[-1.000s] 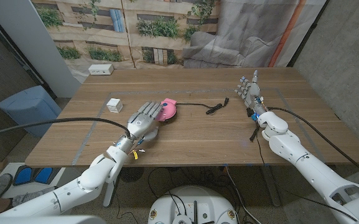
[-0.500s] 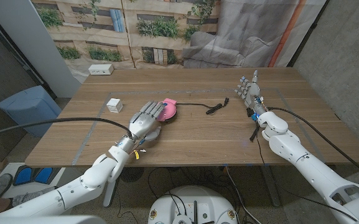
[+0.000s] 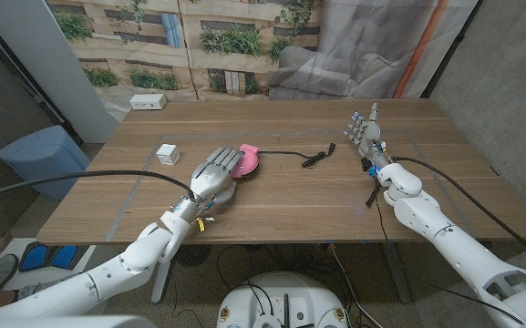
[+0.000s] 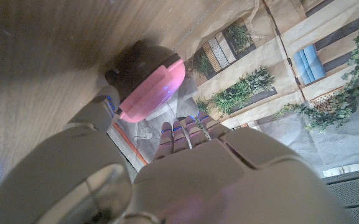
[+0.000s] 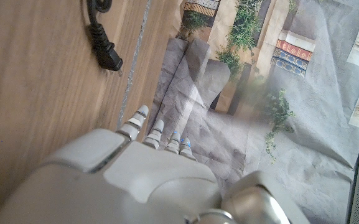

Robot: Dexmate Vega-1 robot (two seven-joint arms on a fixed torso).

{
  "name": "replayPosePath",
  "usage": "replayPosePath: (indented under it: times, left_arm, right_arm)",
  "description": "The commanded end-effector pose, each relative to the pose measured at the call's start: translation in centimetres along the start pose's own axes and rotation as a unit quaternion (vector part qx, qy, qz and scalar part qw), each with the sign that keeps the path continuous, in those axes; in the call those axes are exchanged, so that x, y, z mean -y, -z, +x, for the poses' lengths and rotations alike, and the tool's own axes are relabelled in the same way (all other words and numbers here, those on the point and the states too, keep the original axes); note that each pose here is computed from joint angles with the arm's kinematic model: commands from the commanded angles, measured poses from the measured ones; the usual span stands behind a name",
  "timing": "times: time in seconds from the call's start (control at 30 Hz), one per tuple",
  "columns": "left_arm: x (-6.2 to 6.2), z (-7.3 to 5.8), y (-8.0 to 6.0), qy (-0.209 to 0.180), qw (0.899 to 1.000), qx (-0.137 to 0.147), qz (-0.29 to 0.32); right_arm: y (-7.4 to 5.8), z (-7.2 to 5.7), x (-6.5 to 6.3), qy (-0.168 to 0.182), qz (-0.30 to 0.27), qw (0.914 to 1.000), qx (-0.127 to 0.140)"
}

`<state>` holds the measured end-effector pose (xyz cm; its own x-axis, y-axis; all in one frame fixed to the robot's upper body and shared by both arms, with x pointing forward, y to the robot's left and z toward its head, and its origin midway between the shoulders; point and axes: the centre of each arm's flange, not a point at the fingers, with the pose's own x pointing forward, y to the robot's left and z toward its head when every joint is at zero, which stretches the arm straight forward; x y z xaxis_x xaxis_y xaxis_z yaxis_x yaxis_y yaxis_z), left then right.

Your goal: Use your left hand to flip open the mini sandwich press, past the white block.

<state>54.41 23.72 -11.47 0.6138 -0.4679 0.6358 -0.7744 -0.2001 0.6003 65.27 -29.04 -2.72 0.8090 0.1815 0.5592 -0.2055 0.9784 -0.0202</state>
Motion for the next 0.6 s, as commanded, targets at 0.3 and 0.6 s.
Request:
replayPosePath:
  times: [0.3, 0.6]
  left_arm:
    - [0.07, 0.89, 0.28, 0.004, 1.0, 0.023, 0.006]
    - [0.1, 0.67, 0.53, 0.012, 1.0, 0.028, 0.007]
  right_arm:
    - [0.01, 0.0, 0.0, 0.0, 0.0, 1.0, 0.0]
    - [0.0, 0.0, 0.0, 0.0, 0.0, 1.0, 0.0]
